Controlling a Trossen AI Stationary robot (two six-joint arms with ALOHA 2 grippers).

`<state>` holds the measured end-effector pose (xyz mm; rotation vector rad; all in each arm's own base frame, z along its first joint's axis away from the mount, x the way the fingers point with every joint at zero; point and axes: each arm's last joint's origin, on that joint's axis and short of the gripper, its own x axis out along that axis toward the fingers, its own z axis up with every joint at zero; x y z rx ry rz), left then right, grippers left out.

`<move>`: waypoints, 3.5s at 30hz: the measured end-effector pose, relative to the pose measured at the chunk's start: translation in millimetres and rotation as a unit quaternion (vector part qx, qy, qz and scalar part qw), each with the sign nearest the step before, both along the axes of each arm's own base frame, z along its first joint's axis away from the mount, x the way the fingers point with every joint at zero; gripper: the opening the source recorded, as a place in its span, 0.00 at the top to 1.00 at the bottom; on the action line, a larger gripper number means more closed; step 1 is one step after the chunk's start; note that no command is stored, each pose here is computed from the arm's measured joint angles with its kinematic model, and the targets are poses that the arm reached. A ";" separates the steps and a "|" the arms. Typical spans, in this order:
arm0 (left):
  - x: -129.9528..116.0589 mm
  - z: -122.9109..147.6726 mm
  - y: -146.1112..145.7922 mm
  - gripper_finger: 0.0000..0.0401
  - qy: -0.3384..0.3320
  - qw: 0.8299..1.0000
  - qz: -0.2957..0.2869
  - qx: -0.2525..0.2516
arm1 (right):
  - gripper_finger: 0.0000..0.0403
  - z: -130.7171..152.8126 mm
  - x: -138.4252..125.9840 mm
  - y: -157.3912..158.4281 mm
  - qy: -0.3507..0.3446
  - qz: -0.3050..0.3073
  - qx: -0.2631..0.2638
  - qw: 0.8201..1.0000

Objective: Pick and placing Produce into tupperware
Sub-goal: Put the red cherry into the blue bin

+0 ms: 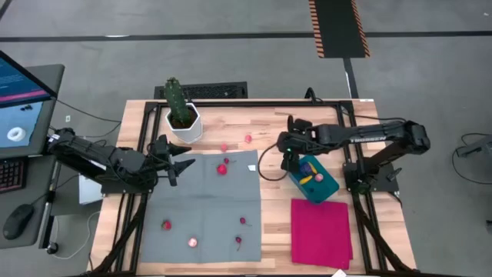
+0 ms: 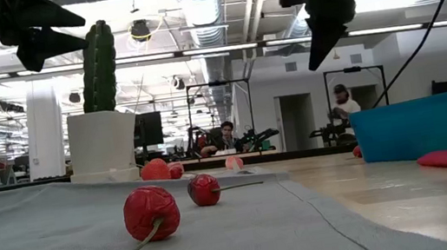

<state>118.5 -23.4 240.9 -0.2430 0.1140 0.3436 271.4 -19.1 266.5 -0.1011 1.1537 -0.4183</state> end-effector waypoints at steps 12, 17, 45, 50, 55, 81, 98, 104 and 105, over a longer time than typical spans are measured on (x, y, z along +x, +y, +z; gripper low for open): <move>-0.6 -3.3 0.3 0.41 0.025 0.999 -0.004 0.030 | 0.46 -9.7 25.2 -27.3 0.182 -0.004 -0.002 0.983; -1.0 -5.2 0.2 0.41 0.036 0.999 -0.009 0.032 | 0.46 -28.8 33.0 -37.0 0.239 0.006 0.044 0.970; -0.6 -14.1 -0.4 0.41 0.075 0.997 -0.008 0.027 | 0.62 -97.2 59.7 -46.6 0.337 0.090 0.110 0.931; -0.7 -14.2 -0.5 0.41 0.077 0.997 -0.012 0.026 | 0.64 -110.9 63.4 -47.9 0.361 0.092 0.127 0.919; -0.8 -15.0 -0.7 0.41 0.080 0.996 -0.015 0.023 | 0.66 -119.0 65.1 -49.6 0.371 0.100 0.131 0.914; -0.8 -14.9 -0.6 0.41 0.078 0.997 -0.012 0.021 | 0.67 -120.2 61.9 -68.1 0.348 0.071 0.176 0.918; -1.3 -16.2 -0.5 0.41 0.084 0.996 -0.013 0.017 | 0.67 -139.1 61.0 -76.9 0.376 0.052 0.208 0.902; -1.4 -16.4 -0.5 0.41 0.085 0.996 -0.013 0.017 | 0.70 -142.5 62.3 -75.6 0.382 0.060 0.206 0.899; -1.2 -16.6 -0.6 0.41 0.086 0.996 -0.013 0.018 | 0.72 -142.5 62.2 -75.8 0.382 0.061 0.206 0.899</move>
